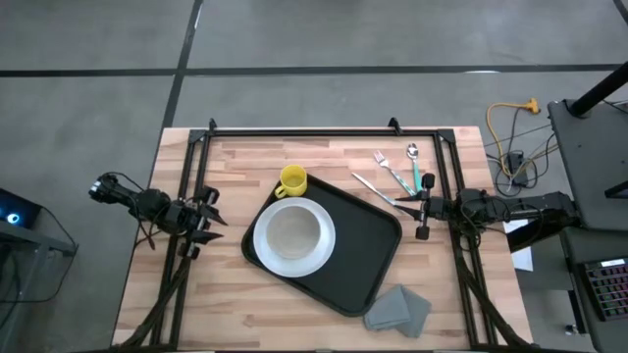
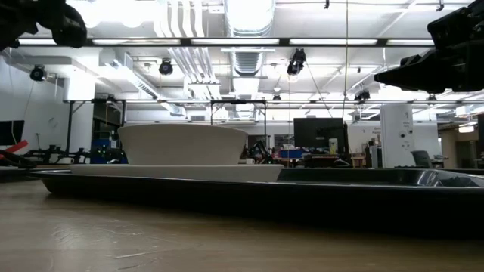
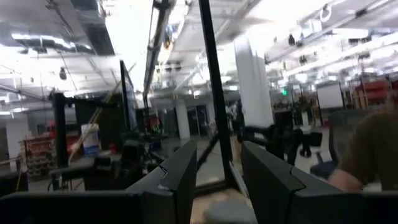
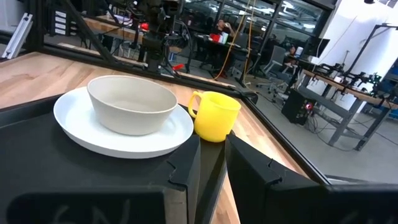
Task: Set up tray
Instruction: Put the gray napkin on the black serving tray to the right of the white plate
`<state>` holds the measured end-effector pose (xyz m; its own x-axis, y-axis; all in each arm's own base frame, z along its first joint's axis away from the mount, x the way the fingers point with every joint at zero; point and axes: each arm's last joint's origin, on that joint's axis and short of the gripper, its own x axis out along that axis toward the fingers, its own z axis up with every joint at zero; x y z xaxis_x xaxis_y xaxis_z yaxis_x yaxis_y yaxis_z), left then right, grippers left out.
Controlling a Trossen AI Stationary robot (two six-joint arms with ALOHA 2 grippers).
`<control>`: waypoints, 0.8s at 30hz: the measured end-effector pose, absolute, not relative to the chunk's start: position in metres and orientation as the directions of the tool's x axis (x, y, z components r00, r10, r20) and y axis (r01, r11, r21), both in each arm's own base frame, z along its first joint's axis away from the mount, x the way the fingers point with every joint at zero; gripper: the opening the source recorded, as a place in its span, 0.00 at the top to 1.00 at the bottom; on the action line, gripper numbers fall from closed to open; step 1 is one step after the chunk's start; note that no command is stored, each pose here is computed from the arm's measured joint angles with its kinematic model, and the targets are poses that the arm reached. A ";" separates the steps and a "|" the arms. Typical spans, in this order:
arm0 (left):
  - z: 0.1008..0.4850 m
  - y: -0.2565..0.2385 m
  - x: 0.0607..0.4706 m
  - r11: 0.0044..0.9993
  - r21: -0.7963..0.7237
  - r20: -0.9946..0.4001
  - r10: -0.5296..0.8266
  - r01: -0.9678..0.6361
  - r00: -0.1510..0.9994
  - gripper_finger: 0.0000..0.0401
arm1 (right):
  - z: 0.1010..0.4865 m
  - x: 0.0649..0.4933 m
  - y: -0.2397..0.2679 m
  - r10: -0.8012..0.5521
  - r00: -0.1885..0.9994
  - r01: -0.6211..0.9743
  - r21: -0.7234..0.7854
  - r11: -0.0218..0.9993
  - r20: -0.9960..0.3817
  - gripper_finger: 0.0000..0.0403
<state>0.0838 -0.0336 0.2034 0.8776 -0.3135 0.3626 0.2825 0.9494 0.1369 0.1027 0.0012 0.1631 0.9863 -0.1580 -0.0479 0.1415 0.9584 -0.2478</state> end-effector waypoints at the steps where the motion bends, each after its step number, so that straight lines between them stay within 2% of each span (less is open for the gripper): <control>1: 0.201 -0.034 0.085 0.948 0.140 0.342 -0.316 0.285 0.885 0.72 | 0.163 0.103 0.001 -0.158 0.986 0.142 -0.249 0.958 -0.048 0.83; 5: 0.194 -0.035 0.087 0.944 0.150 0.269 -0.326 0.295 0.906 0.72 | 0.163 0.103 0.001 -0.158 0.986 0.142 -0.249 0.958 -0.048 0.83; 11: 0.191 -0.035 0.087 0.942 0.158 0.242 -0.328 0.296 0.913 0.72 | 0.163 0.103 0.001 -0.158 0.986 0.141 -0.251 0.958 -0.048 0.83; 24: 0.176 -0.036 0.090 0.932 0.172 0.090 -0.338 0.319 0.937 0.72 | 0.163 0.103 0.001 -0.158 0.986 0.141 -0.250 0.958 -0.047 0.83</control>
